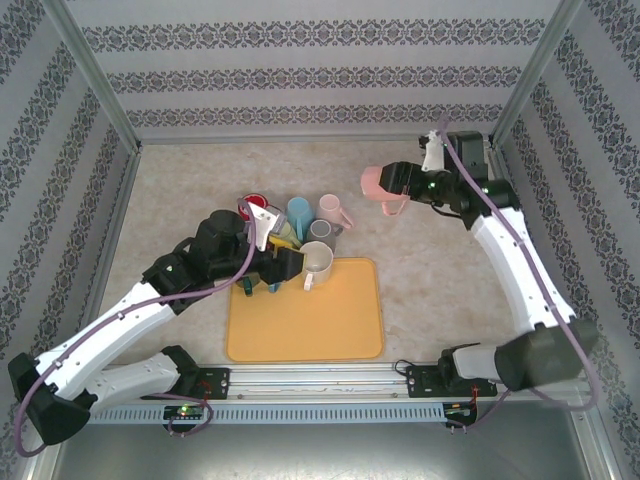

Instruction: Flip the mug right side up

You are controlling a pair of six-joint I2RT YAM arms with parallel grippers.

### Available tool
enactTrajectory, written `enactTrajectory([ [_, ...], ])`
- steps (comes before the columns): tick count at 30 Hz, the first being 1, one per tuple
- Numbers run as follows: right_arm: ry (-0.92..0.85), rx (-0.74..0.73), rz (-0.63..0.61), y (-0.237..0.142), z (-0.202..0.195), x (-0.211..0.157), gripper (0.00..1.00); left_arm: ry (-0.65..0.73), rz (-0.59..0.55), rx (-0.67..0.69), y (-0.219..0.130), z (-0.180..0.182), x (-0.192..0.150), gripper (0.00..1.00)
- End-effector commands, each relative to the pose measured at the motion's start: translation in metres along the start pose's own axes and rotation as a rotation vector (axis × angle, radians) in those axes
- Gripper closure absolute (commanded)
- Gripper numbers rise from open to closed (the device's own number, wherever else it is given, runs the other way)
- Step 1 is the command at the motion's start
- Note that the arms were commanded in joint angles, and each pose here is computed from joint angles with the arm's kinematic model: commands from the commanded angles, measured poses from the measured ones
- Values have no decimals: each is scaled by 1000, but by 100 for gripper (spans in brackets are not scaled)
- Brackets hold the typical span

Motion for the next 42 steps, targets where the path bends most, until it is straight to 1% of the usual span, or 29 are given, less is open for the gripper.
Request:
enactTrajectory([
  [1,181,285,-76,-19,44,12,54,-83,-103,-133,8,-17,25,42],
  [4,255,408,-90,-41,61,7,54,-127,-162,-244,16,-28,38,39],
  [7,307,540,-92,-60,76,2,50,-159,-225,-342,21,-37,54,35],
  [10,378,626,-82,-70,80,-5,51,-172,-267,-429,27,-45,67,34],
  [13,424,696,-73,-78,83,-11,52,-185,-298,-481,34,-48,78,33],
  [16,421,746,-63,-89,91,-17,53,-179,-312,-530,39,-52,85,33],
  [22,418,798,-52,-104,98,-29,53,-173,-355,-622,46,-54,98,32],
  [28,401,814,1,-102,103,-47,53,-173,-402,-737,49,-55,108,34],
  [31,399,813,18,-99,102,-55,53,-155,-429,-766,46,-57,111,37],
  [34,398,813,25,-97,99,-59,54,-136,-443,-773,43,-57,112,44],
  [42,411,817,51,-95,96,-65,54,-113,-467,-772,39,-56,110,71],
])
Point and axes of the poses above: each hand's point on the last joint's axis, 136 mm out from that joint toward the fingers, its own y axis out along the fingers, its own z axis along the line the jaws close on, x = y × z, the point moved 4 cm from there along -y, back along the fingers, and after that the axes turned 10 degrees about y, right-handed, at the moved point
